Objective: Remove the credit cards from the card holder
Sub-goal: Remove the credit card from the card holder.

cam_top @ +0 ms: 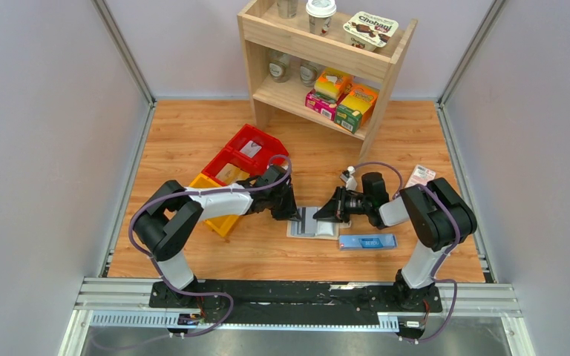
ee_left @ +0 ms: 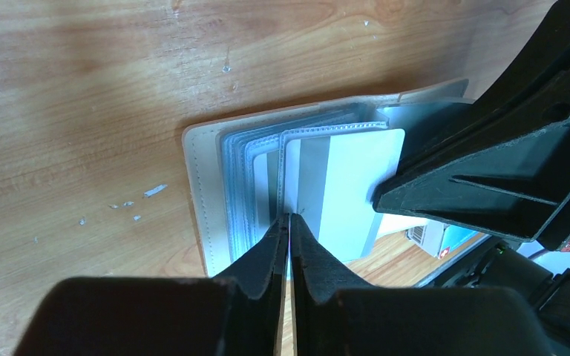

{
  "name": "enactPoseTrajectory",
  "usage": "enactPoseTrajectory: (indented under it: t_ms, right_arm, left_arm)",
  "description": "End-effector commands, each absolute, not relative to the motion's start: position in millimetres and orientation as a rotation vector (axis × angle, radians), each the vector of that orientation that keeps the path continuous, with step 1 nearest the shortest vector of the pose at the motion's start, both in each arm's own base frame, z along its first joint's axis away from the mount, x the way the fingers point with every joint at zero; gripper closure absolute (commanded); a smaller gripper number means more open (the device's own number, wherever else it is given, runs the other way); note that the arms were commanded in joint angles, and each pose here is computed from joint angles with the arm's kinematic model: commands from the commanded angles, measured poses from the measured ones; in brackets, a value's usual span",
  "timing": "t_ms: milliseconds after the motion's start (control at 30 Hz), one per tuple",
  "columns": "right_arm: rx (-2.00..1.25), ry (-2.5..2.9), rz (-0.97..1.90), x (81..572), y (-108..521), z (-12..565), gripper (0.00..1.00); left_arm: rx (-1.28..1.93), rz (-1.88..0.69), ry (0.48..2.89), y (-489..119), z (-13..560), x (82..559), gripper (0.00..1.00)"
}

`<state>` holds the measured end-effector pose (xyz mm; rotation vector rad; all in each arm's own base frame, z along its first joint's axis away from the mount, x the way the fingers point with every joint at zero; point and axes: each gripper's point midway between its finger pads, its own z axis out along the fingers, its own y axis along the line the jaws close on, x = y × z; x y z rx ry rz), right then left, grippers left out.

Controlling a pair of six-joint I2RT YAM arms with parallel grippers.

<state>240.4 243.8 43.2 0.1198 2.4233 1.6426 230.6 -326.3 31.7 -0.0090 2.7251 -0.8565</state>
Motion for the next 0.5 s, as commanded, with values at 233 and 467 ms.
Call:
enactPoseTrajectory:
  t_ms: [233, 467]
  right_arm:
    - [0.112, 2.369, 1.647, 244, 233, 51, 0.99]
    - [0.135, 2.373, 1.632, 246, 229, 50, 0.99]
  left_arm:
    - [-0.051, -0.738, 2.804, -311, 12, 227, 0.90]
    - [-0.048, -0.736, 2.808, -311, 11, 227, 0.91]
